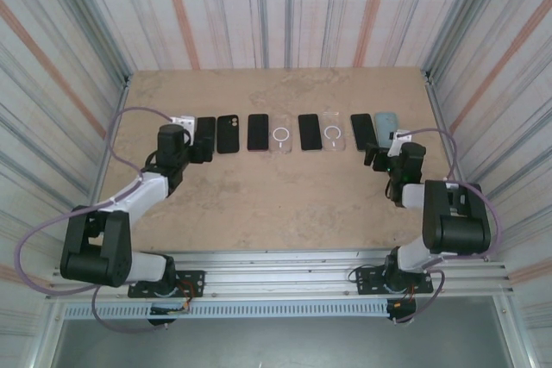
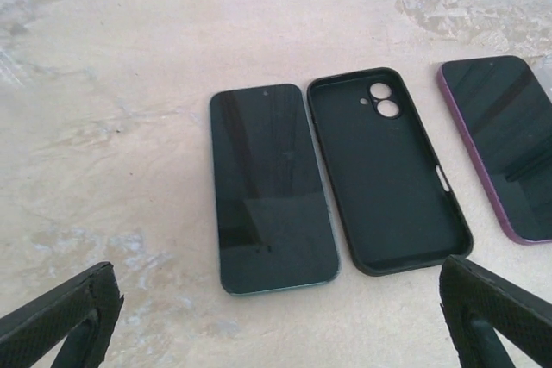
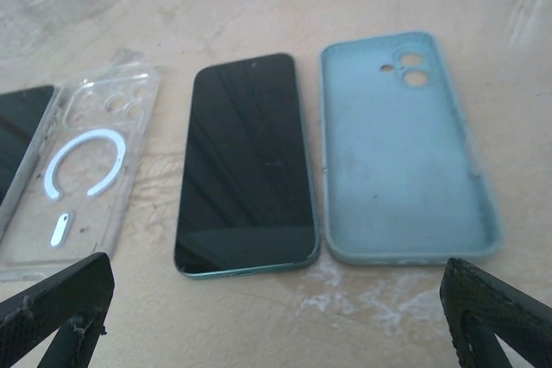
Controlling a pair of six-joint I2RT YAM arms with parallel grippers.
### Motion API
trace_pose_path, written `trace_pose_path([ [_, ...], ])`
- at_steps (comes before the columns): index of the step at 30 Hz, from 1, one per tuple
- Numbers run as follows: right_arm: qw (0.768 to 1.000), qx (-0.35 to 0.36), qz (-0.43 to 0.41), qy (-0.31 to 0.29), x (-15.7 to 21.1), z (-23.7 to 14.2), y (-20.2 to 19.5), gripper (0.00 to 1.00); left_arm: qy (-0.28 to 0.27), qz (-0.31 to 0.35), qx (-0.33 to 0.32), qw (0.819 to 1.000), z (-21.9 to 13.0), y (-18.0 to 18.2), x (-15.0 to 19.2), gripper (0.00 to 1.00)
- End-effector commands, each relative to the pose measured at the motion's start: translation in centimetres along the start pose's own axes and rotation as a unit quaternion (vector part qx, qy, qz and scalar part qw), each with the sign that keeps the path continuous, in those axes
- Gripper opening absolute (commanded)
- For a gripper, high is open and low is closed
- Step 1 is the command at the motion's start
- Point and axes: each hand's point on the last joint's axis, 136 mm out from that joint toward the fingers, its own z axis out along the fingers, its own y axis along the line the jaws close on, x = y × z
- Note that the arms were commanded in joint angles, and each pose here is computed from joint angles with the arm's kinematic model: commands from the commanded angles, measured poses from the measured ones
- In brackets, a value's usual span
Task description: Take the phone out of the phone case
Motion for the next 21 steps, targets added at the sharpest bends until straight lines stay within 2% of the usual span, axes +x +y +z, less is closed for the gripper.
trace_pose_path([
  [1, 0.999, -0.008, -0.016, -0.031, -1.1, 0.0, 0.6, 0.99, -0.017, 0.029, -0.008, 0.999, 0.0, 0.5, 0.7, 0.99],
  [3, 0.999, -0.008, -0.016, -0.03, -1.0, 0.0, 0.6, 0.99, -0.035, 0.034, -0.007, 0.999, 0.5, 0.6, 1.6, 0.99],
  [7, 0.999, -0.004, -0.017, -0.031, -1.1, 0.0, 0.5, 0.99, -0.024, 0.06, -0.008, 0.998, 1.9, 0.9, 1.9, 0.99],
  [9, 0.999, -0.004, -0.016, -0.03, -1.1, 0.1, 0.4, 0.99, -0.053, 0.071, -0.006, 0.996, 1.8, 1.2, 1.4, 0.99],
  [13, 0.999, -0.004, -0.017, -0.029, -1.2, 0.1, 0.4, 0.99, -0.072, 0.016, 0.017, 0.997, 2.1, 2.8, 2.5, 0.99],
  [21, 0.999, -0.003, -0.016, -0.029, -1.1, 0.1, 0.4, 0.99, -0.081, 0.021, 0.026, 0.996, 2.0, 2.5, 2.7, 0.99],
])
